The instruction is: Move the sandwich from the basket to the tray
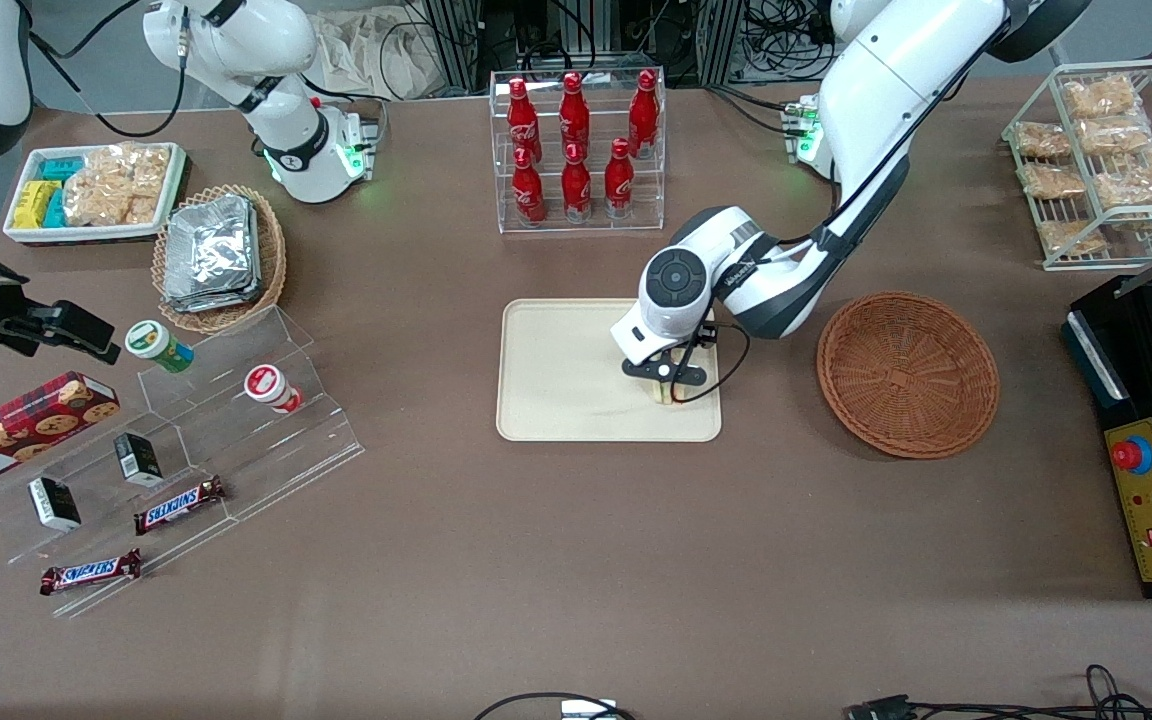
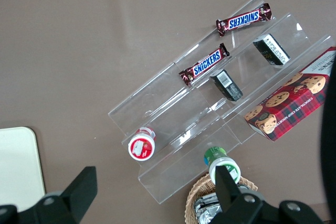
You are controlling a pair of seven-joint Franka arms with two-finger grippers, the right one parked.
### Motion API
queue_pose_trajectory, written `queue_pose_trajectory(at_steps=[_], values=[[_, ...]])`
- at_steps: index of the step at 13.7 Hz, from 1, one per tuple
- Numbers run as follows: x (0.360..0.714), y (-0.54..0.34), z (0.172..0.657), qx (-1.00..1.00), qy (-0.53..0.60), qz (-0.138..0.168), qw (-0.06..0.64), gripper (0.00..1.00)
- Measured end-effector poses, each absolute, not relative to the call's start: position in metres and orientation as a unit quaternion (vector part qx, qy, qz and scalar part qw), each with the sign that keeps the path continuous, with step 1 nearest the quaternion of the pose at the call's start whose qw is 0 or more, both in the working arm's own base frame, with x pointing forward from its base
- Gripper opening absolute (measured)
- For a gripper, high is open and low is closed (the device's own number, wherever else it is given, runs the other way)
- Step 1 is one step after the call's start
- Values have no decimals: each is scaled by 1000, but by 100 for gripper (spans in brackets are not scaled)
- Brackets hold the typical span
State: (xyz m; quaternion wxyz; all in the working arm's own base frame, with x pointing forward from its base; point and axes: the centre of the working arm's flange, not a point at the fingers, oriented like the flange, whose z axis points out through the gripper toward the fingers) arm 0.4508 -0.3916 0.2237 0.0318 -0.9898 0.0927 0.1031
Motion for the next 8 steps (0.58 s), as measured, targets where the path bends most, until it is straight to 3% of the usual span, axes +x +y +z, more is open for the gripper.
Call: queue_pose_trajectory(at_steps=[1, 2, 8], values=[[452, -390, 225, -990, 90, 103, 35, 96], [456, -388, 231, -990, 85, 101, 37, 100], [519, -334, 336, -997, 16, 43, 55, 100]])
